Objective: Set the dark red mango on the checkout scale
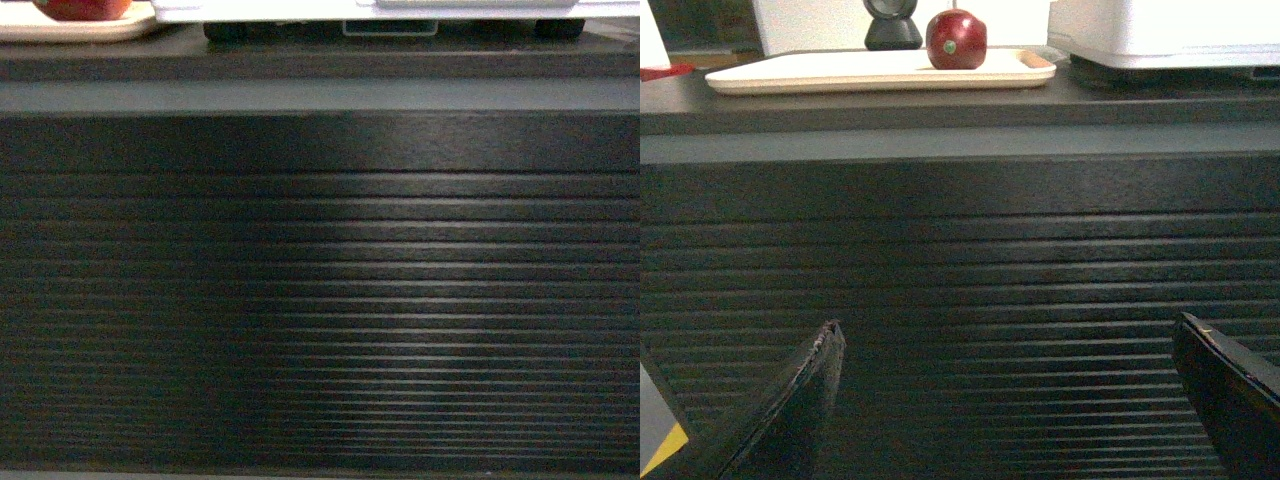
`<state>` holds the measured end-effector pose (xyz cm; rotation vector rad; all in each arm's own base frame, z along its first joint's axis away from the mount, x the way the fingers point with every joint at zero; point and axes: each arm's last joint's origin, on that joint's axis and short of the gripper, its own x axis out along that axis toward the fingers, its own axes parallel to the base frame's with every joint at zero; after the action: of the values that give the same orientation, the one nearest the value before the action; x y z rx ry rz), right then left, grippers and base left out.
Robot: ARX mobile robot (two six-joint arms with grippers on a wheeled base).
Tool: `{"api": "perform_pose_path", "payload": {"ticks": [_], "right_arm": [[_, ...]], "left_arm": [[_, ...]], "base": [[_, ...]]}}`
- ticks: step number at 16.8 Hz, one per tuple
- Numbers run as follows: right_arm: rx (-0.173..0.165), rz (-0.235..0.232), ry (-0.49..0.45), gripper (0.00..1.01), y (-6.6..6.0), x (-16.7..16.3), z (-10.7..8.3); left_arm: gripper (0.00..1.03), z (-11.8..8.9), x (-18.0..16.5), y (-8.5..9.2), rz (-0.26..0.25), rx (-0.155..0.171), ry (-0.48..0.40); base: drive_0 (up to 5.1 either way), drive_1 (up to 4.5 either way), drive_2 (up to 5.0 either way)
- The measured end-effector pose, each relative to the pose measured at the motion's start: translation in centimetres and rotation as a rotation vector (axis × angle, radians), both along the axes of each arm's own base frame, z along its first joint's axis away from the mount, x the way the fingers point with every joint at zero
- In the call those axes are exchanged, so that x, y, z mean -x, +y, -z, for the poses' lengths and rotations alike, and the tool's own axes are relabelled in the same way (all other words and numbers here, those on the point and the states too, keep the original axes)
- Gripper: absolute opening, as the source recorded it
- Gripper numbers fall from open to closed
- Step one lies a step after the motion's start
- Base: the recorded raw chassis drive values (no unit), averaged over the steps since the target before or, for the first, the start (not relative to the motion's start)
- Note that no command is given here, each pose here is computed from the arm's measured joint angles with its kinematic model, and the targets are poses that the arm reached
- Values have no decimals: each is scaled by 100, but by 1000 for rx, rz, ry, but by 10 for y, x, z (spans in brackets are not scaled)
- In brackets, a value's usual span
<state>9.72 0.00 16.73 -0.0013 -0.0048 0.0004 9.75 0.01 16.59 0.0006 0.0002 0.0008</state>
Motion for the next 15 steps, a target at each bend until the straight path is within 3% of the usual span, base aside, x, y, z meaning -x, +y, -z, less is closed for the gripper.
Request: {"api": "perform_pose_path", "payload": {"ticks": [15], "right_arm": [[-1, 0, -9, 98, 0, 0, -1]], "left_arm": [[98, -1, 0, 0, -1, 0, -11]], "base": [[0, 0, 0]]}}
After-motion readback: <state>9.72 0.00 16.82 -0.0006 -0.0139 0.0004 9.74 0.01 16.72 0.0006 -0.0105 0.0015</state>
